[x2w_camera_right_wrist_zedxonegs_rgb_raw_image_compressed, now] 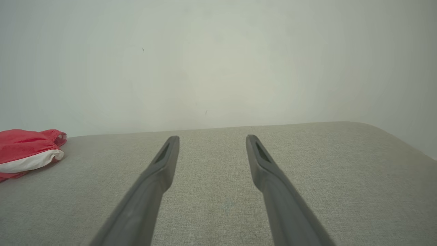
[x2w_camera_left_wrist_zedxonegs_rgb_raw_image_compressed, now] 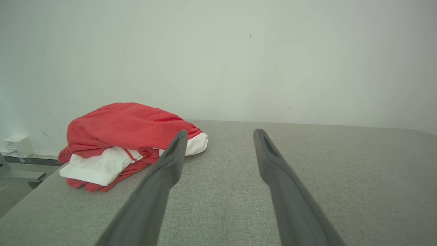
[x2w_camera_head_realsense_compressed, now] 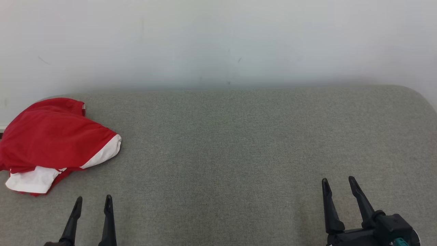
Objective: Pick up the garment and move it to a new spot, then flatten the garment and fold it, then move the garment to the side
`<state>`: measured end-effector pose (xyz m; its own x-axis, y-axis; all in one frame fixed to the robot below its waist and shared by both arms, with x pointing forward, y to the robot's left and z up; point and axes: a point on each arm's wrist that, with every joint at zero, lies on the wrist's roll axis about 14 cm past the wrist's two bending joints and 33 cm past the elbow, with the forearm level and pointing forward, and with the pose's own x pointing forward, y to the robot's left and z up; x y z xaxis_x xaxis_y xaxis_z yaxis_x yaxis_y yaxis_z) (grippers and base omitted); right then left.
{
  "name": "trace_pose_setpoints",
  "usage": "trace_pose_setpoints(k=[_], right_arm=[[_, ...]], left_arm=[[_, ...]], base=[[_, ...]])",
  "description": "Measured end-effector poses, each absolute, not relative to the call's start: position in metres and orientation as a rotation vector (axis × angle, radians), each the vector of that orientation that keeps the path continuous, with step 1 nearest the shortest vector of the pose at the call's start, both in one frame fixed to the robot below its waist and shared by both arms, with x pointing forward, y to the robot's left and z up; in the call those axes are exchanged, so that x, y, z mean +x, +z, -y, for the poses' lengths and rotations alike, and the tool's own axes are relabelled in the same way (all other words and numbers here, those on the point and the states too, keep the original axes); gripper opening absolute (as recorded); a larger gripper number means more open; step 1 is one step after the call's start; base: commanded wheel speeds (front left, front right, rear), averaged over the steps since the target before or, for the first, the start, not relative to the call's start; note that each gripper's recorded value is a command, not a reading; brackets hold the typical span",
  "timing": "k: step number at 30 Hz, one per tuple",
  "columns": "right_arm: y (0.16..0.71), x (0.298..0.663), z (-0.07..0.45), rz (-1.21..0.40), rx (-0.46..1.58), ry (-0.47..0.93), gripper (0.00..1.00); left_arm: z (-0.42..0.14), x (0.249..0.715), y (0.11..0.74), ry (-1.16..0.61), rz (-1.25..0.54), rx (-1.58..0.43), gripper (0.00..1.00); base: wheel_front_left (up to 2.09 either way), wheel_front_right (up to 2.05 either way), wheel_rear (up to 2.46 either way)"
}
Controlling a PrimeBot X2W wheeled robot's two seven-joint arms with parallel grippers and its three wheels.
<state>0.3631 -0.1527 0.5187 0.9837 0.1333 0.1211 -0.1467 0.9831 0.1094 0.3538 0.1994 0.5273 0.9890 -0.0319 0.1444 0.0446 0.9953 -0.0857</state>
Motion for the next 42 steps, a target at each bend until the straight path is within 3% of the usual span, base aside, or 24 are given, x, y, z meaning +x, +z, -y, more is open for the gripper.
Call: trace_pose_setpoints(k=[42], right_arm=[[0.5141,0.3640,0.1518,0.105,0.158,0.140,1.00]], left_arm=[[-0.2064,0.3490,0.5251,-0.018,0.135,-0.067,1.00]], base=[[0.00,0.00,0.00]])
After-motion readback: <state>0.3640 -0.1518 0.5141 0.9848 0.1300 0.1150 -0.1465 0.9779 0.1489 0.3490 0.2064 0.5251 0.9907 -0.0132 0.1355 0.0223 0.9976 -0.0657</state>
